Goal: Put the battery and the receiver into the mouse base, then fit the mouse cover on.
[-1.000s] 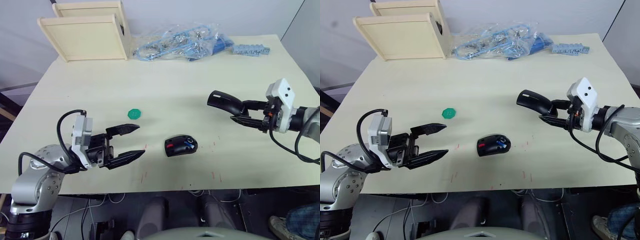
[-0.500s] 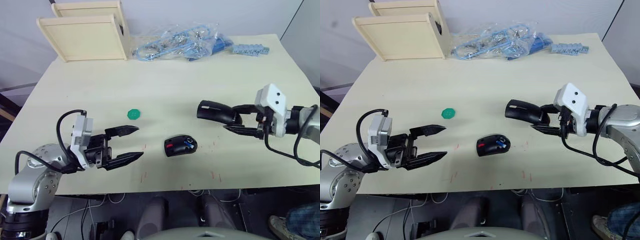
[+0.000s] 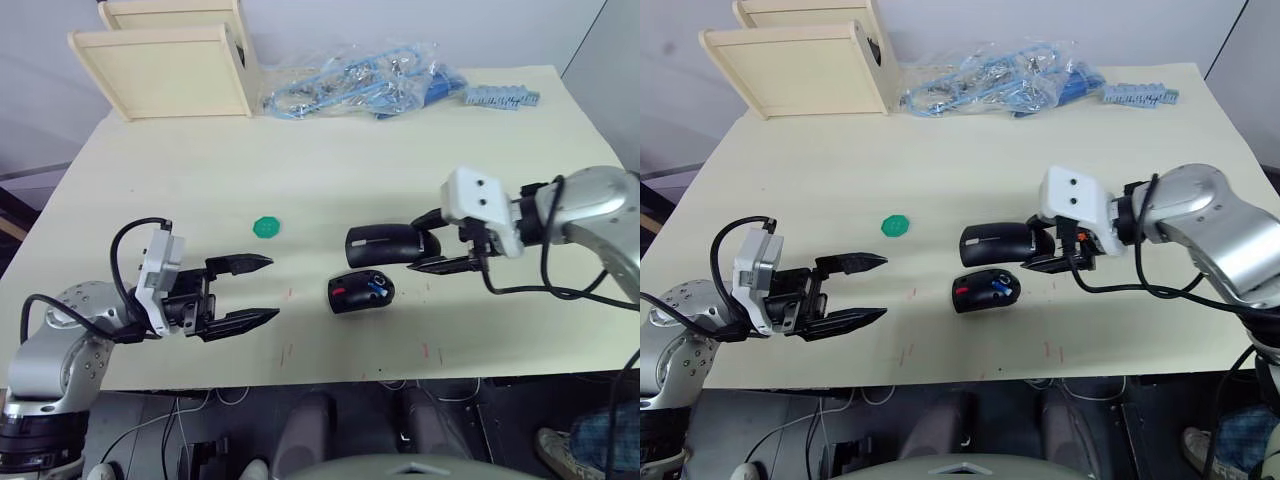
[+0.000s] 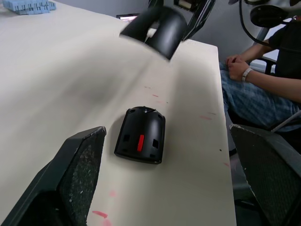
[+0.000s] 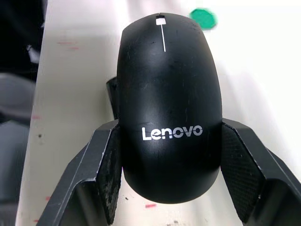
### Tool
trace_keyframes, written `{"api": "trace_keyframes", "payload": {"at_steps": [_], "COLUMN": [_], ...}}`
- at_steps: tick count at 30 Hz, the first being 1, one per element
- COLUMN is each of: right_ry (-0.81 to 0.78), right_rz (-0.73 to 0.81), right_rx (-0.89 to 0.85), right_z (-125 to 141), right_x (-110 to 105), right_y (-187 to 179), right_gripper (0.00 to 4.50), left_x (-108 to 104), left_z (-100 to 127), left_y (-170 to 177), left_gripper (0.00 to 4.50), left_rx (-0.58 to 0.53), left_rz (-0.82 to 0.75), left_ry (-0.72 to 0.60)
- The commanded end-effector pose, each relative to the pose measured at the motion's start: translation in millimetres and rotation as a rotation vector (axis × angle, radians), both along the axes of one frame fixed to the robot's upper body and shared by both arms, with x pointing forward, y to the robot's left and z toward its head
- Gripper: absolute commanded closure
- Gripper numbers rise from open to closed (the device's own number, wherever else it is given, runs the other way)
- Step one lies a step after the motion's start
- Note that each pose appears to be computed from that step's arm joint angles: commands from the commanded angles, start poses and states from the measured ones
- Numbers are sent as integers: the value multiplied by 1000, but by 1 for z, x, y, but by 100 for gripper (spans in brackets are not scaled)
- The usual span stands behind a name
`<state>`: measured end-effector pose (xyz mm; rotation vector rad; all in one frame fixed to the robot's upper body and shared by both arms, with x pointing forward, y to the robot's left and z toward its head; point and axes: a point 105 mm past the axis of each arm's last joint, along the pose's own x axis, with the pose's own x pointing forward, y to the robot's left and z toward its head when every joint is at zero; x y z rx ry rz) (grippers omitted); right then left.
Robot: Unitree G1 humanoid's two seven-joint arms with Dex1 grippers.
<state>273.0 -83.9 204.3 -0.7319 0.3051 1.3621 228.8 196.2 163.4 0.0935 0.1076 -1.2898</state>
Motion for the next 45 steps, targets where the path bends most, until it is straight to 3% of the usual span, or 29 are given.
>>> {"api": "trace_keyframes", "payload": {"at_steps": [1, 14, 45], "right_ry": [-16, -16, 33], "right_rz": [59, 70, 80], "right_rx": [-54, -141, -211], "right_z": [-2, -42, -70], "right_x": [-1, 9, 12], "right_y": [14, 33, 32], "right_gripper": [209, 209, 209], "left_x": [-2, -7, -14], "left_z": [4, -4, -19], "left_y": [3, 11, 15], "left_gripper": [0, 0, 0], "left_rx": [32, 65, 43], "left_rz": [-15, -11, 45], "left_ry": [-26, -25, -29]}}
